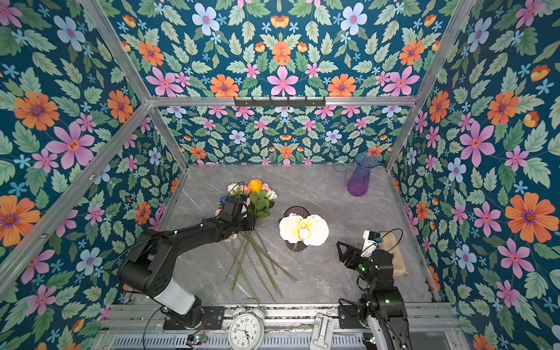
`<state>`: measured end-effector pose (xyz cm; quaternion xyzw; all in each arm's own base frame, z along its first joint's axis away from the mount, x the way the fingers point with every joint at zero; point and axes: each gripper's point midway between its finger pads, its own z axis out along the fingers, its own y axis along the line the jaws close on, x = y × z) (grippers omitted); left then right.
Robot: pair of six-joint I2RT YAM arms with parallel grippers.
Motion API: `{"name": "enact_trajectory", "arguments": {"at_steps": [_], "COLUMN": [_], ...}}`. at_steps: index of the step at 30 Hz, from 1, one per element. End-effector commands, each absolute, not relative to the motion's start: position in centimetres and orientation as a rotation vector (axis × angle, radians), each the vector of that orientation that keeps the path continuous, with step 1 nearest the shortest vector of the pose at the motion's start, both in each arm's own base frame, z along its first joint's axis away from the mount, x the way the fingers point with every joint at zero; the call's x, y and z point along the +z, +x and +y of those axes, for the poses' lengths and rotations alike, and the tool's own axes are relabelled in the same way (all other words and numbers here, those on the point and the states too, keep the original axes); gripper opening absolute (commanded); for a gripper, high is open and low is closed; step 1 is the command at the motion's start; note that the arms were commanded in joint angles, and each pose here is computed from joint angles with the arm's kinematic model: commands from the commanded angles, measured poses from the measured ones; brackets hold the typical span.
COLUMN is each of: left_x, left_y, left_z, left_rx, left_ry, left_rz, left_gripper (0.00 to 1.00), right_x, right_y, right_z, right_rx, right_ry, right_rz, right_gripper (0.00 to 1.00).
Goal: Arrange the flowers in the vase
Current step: 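Lift the yellow rose upward out of the bunch with left gripper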
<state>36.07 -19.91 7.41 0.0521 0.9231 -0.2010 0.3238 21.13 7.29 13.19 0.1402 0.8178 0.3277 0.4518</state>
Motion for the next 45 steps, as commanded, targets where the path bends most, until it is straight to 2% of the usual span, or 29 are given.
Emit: {"name": "enact_trajectory", "arguments": {"at_steps": [1, 10, 17, 28, 34, 42, 45], "left_x": [11.3, 24.9, 29.9, 39.9, 47.0, 52.9, 54.1], "left_y": [36.4, 35.0, 33.4, 28.6, 25.2, 24.2, 24.1], "left_z": [-21.2, -22.1, -21.6, -24.0, -22.3, -22.3, -22.1], "left_rx": [-0.650, -0.876, -0.959, -1.337, -1.402, -1.402, -1.397], "left_ry": [0.135, 0.157, 0.155, 0.353, 0.401, 0.470, 0.480], "left_rz": [2.327, 1.938, 1.750, 1.256, 0.896, 0.706, 0.636], "left_gripper": [0.01, 0.05, 0.11, 0.13, 0.16, 0.17, 0.15], "right_x": [13.2, 13.3, 13.3, 13.4, 13.5, 13.5, 13.5], "right_y": [21.3, 21.3, 21.2, 21.1, 21.0, 21.0, 21.0], "right_z": [7.1, 7.1, 7.2, 7.1, 7.2, 7.2, 7.1], "right_rx": [0.802, 0.799, 0.804, 0.805, 0.806, 0.806, 0.804], "right_ry": [0.352, 0.354, 0.350, 0.347, 0.345, 0.345, 0.344], "right_rz": [2.013, 2.008, 2.007, 1.998, 1.995, 1.995, 1.992], "right_gripper": [0.71, 0.71, 0.71, 0.72, 0.72, 0.72, 0.72]}}
